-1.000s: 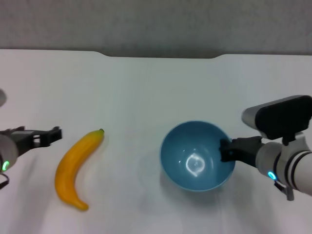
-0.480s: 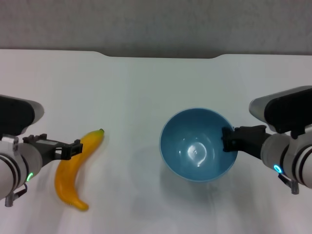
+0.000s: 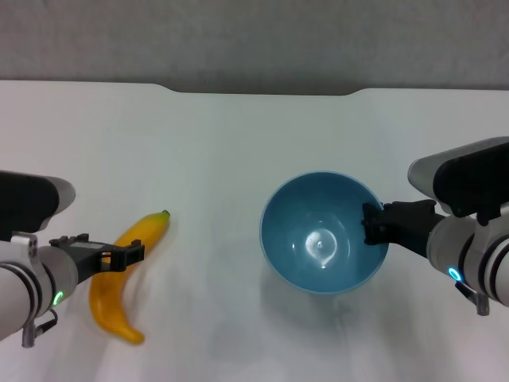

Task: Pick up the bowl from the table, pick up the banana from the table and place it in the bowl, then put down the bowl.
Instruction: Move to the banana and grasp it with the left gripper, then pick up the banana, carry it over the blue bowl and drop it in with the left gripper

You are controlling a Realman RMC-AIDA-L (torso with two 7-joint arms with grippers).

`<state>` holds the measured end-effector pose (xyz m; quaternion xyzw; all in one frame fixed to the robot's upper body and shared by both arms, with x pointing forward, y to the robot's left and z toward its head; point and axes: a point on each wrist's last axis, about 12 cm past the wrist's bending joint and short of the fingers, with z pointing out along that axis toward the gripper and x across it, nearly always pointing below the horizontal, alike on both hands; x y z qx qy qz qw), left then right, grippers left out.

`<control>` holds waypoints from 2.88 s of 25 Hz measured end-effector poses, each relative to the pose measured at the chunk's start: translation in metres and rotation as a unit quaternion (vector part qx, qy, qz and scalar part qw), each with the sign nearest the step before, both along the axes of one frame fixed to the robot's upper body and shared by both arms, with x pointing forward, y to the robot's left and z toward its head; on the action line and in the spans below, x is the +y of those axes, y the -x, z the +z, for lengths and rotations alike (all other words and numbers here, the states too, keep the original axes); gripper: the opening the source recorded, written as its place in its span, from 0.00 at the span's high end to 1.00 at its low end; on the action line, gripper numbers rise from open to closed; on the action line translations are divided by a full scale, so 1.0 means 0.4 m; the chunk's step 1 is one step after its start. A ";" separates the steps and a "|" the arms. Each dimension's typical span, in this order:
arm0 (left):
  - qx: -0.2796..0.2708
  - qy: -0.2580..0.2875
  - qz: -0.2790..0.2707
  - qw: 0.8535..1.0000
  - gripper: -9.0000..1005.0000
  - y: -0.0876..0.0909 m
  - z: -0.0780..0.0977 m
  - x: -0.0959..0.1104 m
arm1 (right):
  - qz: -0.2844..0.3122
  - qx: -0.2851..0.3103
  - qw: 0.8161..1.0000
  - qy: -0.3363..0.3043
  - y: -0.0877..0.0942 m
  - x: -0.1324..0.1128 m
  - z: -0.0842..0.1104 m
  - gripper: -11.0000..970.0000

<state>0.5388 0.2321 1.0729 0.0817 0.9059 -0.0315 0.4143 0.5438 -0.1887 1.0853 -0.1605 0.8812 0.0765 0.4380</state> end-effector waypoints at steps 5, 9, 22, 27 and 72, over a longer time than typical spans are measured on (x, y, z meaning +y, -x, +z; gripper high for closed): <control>0.003 -0.004 -0.001 1.000 0.20 0.001 -0.011 0.004 | 0.004 -0.003 1.000 -0.001 0.001 0.005 0.001 0.94; 0.006 -0.002 -0.002 1.000 0.20 0.002 -0.019 0.002 | 0.003 -0.002 1.000 -0.001 0.001 0.004 0.000 0.94; 0.014 -0.003 -0.005 1.000 0.20 0.003 -0.051 0.005 | 0.007 -0.004 1.000 -0.001 0.001 0.008 0.001 0.93; 0.021 -0.008 0.000 1.000 0.21 -0.002 -0.064 0.015 | 0.012 -0.004 1.000 0.000 0.003 0.015 0.002 0.93; -0.127 0.127 0.035 0.983 0.46 0.028 0.189 0.014 | 0.002 -0.007 0.999 -0.049 -0.007 0.010 -0.025 0.91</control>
